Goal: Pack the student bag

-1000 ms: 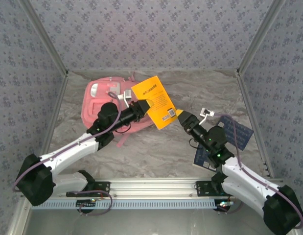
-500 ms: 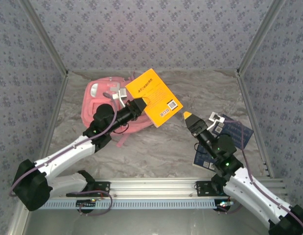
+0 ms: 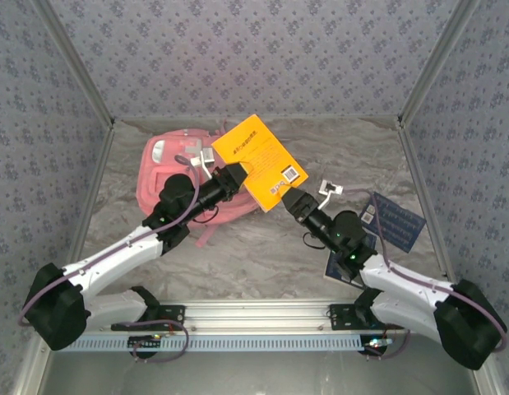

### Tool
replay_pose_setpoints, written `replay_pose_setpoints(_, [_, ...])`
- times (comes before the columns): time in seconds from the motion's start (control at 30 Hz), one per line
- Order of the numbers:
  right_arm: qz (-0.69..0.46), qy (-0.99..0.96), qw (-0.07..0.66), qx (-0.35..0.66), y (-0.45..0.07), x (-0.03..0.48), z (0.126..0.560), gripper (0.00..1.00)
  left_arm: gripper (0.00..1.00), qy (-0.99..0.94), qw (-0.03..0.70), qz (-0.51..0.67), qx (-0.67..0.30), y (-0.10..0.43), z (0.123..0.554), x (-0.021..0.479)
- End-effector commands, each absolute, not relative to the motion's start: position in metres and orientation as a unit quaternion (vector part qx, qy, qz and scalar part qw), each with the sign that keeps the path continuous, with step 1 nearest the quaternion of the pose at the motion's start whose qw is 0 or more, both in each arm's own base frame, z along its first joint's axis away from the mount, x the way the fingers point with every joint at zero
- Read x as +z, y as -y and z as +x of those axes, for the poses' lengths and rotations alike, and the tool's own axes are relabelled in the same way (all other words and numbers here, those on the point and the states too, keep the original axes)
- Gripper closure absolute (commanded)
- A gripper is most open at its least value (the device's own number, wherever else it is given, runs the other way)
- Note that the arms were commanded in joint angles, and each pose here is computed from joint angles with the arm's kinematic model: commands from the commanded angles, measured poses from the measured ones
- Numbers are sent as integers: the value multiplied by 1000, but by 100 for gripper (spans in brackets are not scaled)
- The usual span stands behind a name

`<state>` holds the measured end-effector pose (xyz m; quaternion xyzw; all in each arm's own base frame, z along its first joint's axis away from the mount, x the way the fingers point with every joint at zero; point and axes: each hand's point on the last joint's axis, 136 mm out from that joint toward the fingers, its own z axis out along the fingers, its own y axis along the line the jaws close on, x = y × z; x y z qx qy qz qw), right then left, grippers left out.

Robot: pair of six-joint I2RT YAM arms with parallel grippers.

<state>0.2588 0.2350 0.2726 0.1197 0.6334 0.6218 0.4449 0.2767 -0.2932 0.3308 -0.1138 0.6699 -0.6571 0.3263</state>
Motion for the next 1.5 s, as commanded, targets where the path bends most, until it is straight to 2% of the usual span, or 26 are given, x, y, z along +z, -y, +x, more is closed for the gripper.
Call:
replay_pose_setpoints(0.0, [93,-569,464,673,-242,324,254,8,100,-618,352,-91,-697,290,267,374])
replay_pose_setpoints(0.13, [98,-558,469,678,-246,330,260,16,100,-622,352,-91,-693,291,267,371])
replay_pose_setpoints(0.4, [96,-536,457,703,-255,343,265,42,100,-630,351,-95,-686,292,269,364])
replay_pose_setpoints(0.5, [106,-536,461,699,-251,339,266,60,100,-637,351,-96,-679,292,269,362])
replay_pose_setpoints(0.57, [115,-541,462,693,-248,334,267,77,100,-650,347,-102,-668,292,270,354])
replay_pose_setpoints(0.6, [116,-547,462,688,-248,330,268,83,98,-660,345,-108,-659,291,272,349])
replay_pose_setpoints(0.7, [129,-568,478,658,-239,318,274,100,72,-691,347,-115,-624,288,276,331])
replay_pose_setpoints(0.77, [135,-583,488,635,-231,307,276,100,44,-703,357,-114,-604,284,278,320])
replay_pose_setpoints(0.8, [135,-591,491,626,-227,302,277,100,35,-716,359,-111,-589,282,278,315])
replay_pose_setpoints(0.83, [138,-604,488,614,-223,294,278,100,27,-739,358,-110,-560,278,280,306])
replay_pose_setpoints(0.9, [146,-628,485,590,-214,279,279,100,21,-781,370,-87,-495,270,281,295])
replay_pose_setpoints(1.03, [148,-674,488,535,-191,259,274,100,17,-841,378,-33,-387,260,288,284])
replay_pose_setpoints(1.17, [132,-731,487,459,-170,244,265,100,18,-879,343,-7,-332,261,304,268])
replay_pose_setpoints(1.27, [134,-753,498,408,-152,242,258,100,24,-894,315,18,-318,268,318,262])
replay_pose_setpoints(1.4, [127,-757,511,387,-139,243,247,100,32,-920,286,26,-268,264,346,241])
replay_pose_setpoints(1.47, [110,-769,495,389,-142,243,242,100,35,-929,271,18,-251,259,363,231])
